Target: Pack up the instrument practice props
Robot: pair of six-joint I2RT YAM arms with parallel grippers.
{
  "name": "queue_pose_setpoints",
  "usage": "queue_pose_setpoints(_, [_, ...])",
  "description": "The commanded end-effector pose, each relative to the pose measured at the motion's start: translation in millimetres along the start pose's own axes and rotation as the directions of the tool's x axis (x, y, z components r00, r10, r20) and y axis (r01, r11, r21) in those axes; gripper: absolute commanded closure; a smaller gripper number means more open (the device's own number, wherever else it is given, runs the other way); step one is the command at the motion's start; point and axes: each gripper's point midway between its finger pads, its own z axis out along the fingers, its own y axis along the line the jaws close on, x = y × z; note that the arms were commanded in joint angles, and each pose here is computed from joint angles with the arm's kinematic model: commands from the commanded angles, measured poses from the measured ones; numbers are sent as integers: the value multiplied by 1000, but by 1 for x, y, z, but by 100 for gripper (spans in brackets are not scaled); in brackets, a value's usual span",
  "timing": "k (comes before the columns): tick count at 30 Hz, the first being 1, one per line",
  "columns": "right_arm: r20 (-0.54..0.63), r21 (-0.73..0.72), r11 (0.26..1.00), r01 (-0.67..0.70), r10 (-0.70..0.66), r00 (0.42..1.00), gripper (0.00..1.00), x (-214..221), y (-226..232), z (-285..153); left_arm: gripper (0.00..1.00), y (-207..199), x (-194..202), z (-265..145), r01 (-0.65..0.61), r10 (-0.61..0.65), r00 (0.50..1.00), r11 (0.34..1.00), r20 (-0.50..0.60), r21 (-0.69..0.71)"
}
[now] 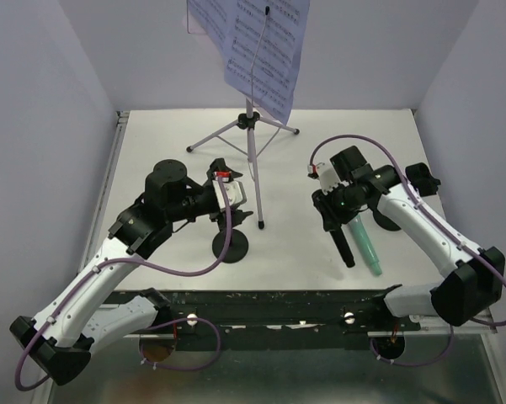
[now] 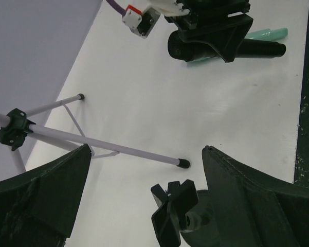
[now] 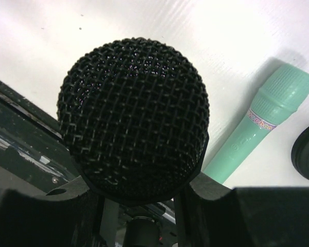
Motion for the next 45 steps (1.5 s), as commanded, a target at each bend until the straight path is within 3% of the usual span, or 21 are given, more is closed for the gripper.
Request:
queue_pose_setpoints(1, [-101, 73, 994, -77, 84, 991, 100, 14, -18, 19, 1, -1, 10, -18, -53, 51, 997, 998, -49, -33])
queue_pose_setpoints(8, [-171, 158, 974, -164, 191, 967, 100, 15, -46, 53, 1, -1, 17, -31, -49, 46, 998, 997, -41, -63])
queue_pose_setpoints(16, [-252, 249, 964, -90, 154, 955, 100, 33, -78, 81, 1, -3, 22, -36, -39, 36, 999, 997, -41, -72])
queue_pose_setpoints(27, [-358, 264, 963, -57, 152, 921, 100, 58, -116, 97, 1, -12, 28, -31, 0, -1, 1000, 999, -20, -41])
queue_pose_setpoints(32, [-326, 295, 950, -106, 205, 923, 100, 46, -138, 99, 1, -4, 33, -27, 45, -47, 999, 994, -16, -95])
queue_pose_setpoints(37, [-333, 294, 940, -171, 269, 904, 88, 52, -148, 99, 1, -4, 31, -23, 62, -63, 998, 995, -5, -81])
queue_pose_setpoints(45, [-403, 356, 926, -128, 275, 873, 89, 73, -161, 90, 1, 1, 27, -21, 59, -60, 998, 994, 1, -88])
